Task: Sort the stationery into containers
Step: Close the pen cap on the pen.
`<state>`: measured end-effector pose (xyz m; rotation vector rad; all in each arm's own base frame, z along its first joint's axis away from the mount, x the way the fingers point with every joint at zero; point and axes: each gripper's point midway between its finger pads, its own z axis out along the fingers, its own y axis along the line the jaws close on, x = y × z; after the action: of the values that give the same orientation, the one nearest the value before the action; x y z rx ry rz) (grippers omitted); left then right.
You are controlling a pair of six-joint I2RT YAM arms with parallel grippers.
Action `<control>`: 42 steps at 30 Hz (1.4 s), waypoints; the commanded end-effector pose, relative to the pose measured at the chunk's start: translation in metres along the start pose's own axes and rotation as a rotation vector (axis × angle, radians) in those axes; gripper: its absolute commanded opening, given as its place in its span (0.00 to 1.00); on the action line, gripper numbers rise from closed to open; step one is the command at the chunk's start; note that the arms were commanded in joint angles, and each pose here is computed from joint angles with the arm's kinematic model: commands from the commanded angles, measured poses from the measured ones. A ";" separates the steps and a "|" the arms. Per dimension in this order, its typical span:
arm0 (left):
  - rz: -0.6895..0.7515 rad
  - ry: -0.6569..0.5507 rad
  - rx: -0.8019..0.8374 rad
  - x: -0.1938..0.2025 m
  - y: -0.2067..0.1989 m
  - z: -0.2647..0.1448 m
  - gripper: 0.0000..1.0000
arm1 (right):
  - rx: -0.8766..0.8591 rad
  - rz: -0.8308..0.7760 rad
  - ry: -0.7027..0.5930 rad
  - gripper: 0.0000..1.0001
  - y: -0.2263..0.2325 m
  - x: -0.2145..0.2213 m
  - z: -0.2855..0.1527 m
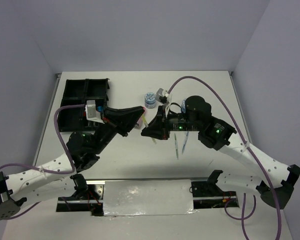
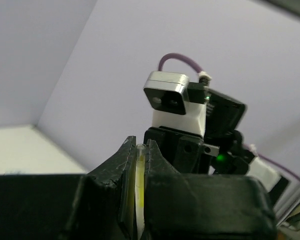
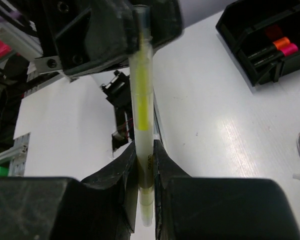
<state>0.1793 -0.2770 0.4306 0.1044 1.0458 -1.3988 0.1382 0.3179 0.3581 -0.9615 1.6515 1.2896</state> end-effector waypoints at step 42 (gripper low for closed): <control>0.630 0.734 -1.805 -0.155 0.361 -0.210 0.00 | 0.514 0.062 -0.226 1.00 -0.108 0.059 -0.077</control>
<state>0.4153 -0.0046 0.2860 -0.3409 2.0076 0.2175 0.2093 0.2291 0.2504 -0.4616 1.7855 0.9230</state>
